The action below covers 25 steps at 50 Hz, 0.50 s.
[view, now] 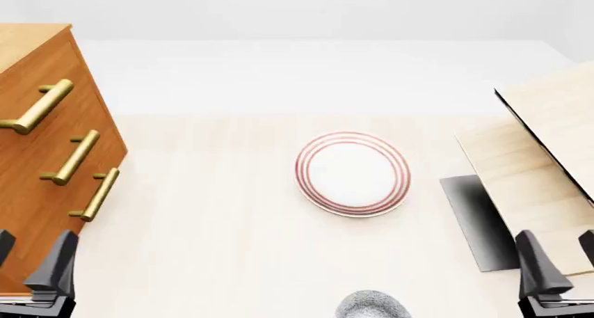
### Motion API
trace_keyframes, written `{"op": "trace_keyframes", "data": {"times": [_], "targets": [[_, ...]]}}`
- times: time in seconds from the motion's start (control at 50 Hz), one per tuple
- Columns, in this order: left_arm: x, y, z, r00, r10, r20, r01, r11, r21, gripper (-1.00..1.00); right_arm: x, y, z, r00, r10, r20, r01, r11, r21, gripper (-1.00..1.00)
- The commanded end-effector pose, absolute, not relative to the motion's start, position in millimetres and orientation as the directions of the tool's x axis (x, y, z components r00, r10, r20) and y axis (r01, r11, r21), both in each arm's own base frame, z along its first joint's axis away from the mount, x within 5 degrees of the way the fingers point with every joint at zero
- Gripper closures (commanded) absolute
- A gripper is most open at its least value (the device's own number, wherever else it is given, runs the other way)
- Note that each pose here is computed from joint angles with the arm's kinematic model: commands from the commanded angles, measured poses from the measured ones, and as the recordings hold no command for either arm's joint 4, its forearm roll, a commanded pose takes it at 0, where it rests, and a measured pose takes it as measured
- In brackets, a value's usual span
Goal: Open the top drawer of the cabinet and put the bowl in it.
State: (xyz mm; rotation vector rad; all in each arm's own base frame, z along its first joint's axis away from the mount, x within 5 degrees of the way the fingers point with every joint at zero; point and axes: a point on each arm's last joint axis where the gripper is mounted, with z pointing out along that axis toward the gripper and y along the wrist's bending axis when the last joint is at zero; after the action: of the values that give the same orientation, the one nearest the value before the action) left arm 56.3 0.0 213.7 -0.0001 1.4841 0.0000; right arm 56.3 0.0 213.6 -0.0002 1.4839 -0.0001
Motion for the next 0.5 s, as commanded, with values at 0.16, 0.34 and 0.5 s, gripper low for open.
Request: {"op": "trace_keyframes", "data": {"times": [0.16,0.34,0.5], "targets": [[56.5,0.0,214.4,0.086,0.000,-0.996,-0.001,1.000,0.000,-1.00,56.7,0.0,214.4,0.086,0.000,-0.996,0.000,1.000,0.000,-1.00],[55.9,-0.5,215.7,0.101,0.000,-0.995,0.010,1.000,0.001,-1.00,56.7,0.0,214.4,0.085,0.000,-0.996,0.000,1.000,0.000,-1.00],[55.7,-0.3,216.7,0.108,0.007,-0.994,0.005,1.000,0.007,-1.00,56.6,0.0,214.4,0.086,0.000,-0.996,0.000,1.000,0.000,-1.00]]}}
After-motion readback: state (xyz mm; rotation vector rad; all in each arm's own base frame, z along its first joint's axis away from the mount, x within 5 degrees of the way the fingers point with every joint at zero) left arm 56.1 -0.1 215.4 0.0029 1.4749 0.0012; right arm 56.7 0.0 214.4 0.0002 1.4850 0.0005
